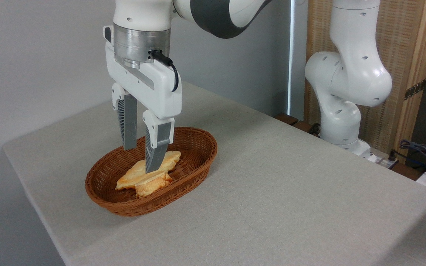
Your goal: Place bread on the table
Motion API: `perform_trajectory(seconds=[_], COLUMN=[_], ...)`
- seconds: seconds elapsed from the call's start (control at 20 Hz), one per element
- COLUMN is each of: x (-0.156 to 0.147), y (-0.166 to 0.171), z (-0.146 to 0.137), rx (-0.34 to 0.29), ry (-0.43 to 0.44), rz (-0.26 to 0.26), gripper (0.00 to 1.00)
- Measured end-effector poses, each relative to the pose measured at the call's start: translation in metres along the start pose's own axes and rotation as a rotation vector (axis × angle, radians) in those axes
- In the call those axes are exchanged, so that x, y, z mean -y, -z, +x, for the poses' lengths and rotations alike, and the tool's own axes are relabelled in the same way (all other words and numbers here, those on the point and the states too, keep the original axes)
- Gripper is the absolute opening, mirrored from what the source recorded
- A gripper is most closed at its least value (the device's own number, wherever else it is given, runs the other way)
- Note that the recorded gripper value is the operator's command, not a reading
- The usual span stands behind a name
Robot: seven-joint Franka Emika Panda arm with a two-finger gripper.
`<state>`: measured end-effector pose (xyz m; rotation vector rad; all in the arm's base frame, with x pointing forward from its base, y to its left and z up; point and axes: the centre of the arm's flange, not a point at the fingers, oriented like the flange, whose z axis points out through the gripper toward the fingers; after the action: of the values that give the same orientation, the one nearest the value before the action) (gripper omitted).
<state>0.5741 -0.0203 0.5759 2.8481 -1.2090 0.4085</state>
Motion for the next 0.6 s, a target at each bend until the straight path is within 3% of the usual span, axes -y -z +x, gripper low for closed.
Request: perform_trajectory(seconds=[0.4, 0.6], x=[-0.005, -0.027], y=[-0.005, -0.018], z=[-0.003, 0.011], rx=[0.037, 0.054], ry=[-0.003, -0.049], rz=[-0.040, -0.069], gripper=[1.00, 1.00])
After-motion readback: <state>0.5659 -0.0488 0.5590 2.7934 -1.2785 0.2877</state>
